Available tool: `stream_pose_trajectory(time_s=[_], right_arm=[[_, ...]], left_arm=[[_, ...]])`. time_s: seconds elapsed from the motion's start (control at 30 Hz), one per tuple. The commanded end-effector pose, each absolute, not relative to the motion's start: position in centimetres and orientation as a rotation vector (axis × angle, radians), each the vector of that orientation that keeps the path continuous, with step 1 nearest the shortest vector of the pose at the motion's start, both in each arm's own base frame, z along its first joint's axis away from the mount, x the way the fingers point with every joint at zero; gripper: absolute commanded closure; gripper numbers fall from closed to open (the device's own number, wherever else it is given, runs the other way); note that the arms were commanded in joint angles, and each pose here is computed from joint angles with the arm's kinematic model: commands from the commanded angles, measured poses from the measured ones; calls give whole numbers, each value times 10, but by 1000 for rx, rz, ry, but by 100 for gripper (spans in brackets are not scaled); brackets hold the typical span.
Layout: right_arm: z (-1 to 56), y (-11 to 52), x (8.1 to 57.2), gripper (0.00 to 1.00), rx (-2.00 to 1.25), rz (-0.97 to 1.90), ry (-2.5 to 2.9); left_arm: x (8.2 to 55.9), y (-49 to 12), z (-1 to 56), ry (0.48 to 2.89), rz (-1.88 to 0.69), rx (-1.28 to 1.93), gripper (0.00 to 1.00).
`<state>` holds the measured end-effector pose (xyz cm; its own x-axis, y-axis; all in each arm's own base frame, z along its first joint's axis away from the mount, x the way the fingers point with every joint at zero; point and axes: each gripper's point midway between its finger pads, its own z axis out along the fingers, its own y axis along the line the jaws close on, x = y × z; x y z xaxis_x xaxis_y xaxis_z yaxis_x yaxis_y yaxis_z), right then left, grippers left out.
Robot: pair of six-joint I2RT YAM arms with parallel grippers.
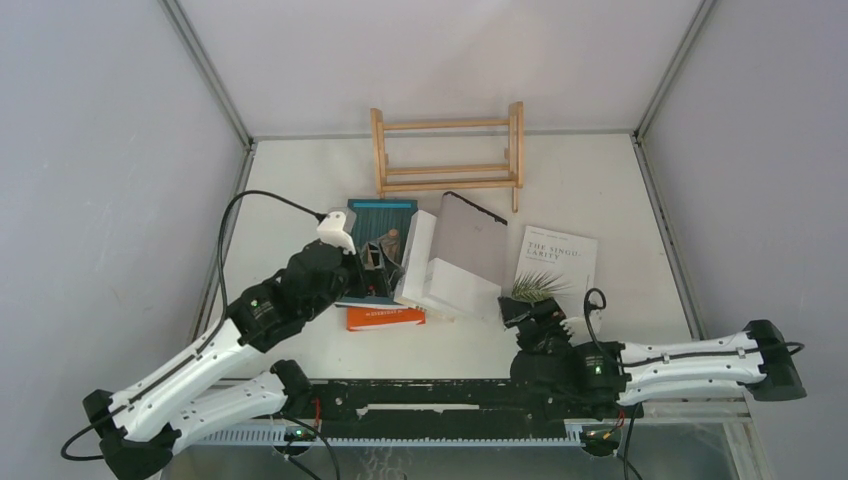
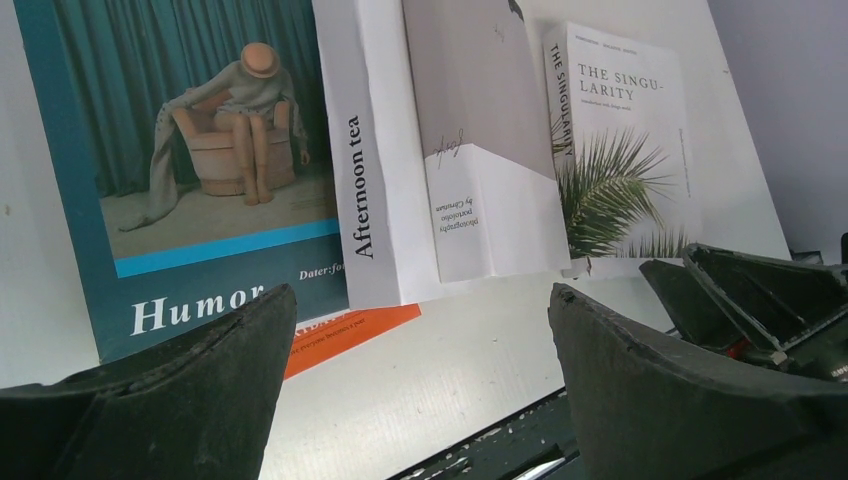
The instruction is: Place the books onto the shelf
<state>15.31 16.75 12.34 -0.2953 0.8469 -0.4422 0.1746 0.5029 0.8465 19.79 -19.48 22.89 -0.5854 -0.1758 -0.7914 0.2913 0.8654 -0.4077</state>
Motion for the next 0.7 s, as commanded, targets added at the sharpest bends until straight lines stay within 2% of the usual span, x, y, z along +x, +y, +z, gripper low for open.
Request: stream_pose_trajectory(time_s=[0.0,0.47,0.67], right_arm=[[148,148,169,9,1498,1096,1505],[166,25,180,15,1580,622,1380],[180,22,202,17,1472,524,1472]], left_arm=[[197,-202,264,2030,-719,88,0],[210,-268,273,2069,-886,221,0],[230,-305,267,2121,-863,300,0]])
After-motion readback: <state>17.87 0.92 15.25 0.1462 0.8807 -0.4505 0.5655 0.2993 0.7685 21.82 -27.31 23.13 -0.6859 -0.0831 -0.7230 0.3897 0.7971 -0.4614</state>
